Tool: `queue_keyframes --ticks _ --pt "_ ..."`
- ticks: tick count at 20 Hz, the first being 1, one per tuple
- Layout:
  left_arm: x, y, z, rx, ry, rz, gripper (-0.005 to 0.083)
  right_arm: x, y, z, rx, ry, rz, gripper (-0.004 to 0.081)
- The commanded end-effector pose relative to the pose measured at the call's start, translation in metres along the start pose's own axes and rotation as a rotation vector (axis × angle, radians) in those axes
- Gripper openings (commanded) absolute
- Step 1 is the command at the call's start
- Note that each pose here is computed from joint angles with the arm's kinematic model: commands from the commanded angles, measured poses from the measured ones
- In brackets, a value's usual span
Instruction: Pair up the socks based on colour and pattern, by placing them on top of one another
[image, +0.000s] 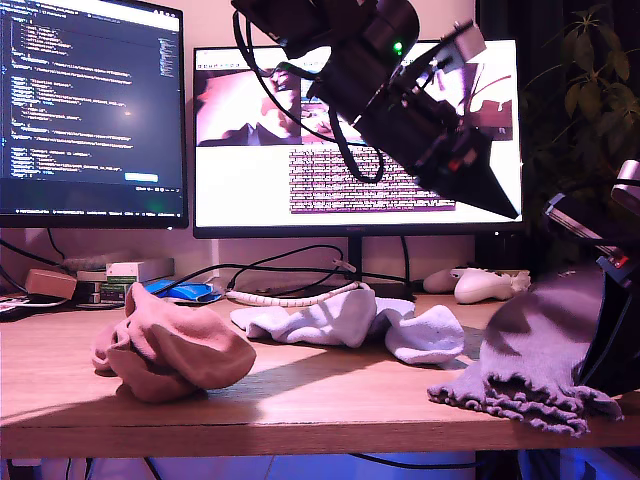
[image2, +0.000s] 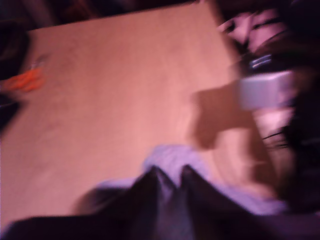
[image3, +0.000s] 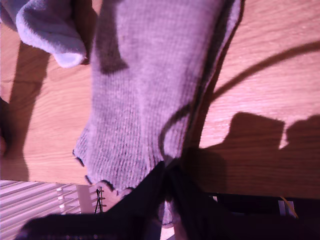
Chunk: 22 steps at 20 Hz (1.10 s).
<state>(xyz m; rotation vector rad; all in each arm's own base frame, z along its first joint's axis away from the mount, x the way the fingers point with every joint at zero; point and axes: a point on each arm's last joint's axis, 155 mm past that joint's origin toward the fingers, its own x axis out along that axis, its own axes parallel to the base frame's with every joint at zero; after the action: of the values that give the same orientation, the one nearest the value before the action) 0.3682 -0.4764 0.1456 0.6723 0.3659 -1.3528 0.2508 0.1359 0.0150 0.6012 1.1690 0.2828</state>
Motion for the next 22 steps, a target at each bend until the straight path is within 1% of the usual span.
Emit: queue_keyframes --ticks 1,2,3,5,6,8,9,10,13,14,16,18,20,21,22 --pt "0.008 0.007 -0.012 -0.010 0.051 0.030 0.0106 0.002 -0.002 -0.004 -0.004 0.006 -0.008 -0.0013" --pt "0.005 0.010 -0.012 -0.019 0.076 0.039 0.0012 0.002 -0.001 -0.003 -0.006 0.003 -0.002 -0.0012" --pt "0.000 0.011 -0.014 -0.036 0.103 0.039 -0.0021 0.002 0.002 -0.001 -0.012 -0.004 0.011 -0.0013" --pt "-0.011 0.009 -0.013 -0.071 0.140 0.023 -0.0019 0.001 0.012 0.000 -0.024 -0.003 0.060 0.0000" --pt "-0.018 0.008 -0.012 -0.081 0.154 0.015 -0.0019 0.000 0.020 -0.001 -0.030 0.008 0.096 0.0059" --pt "-0.032 0.008 -0.011 -0.112 0.173 0.010 -0.0019 -0.001 0.027 0.001 -0.038 0.012 0.127 0.0238" --pt "-0.040 0.009 -0.009 -0.120 0.175 0.014 -0.0019 -0.002 0.028 0.003 -0.046 0.007 0.128 0.0286" --pt "-0.047 0.012 -0.009 -0.128 0.177 0.020 -0.0019 -0.002 0.030 0.004 -0.062 0.006 0.130 0.0298" --pt "-0.065 0.021 -0.015 -0.157 0.191 0.031 -0.0019 -0.008 0.031 -0.005 -0.099 0.062 0.121 0.0300" --pt "-0.070 0.022 -0.019 -0.180 0.198 0.024 -0.0019 -0.011 0.032 -0.006 -0.136 0.065 0.118 0.0300" --pt "-0.080 0.026 -0.030 -0.235 0.212 0.013 -0.0019 -0.020 0.036 -0.007 -0.167 0.059 0.120 0.0300" --pt "-0.088 0.031 -0.039 -0.295 0.219 0.004 -0.0019 -0.032 0.037 -0.006 -0.197 0.035 0.115 0.0300" --pt "-0.095 0.034 -0.048 -0.345 0.230 -0.003 -0.0019 -0.042 0.039 -0.009 -0.234 0.024 0.117 0.0297" --pt "-0.098 0.033 -0.053 -0.371 0.239 -0.015 -0.0019 -0.046 0.040 -0.012 -0.247 0.024 0.117 0.0284" --pt "-0.101 0.032 -0.059 -0.388 0.252 -0.024 -0.0019 -0.049 0.041 -0.013 -0.266 0.017 0.119 0.0238"
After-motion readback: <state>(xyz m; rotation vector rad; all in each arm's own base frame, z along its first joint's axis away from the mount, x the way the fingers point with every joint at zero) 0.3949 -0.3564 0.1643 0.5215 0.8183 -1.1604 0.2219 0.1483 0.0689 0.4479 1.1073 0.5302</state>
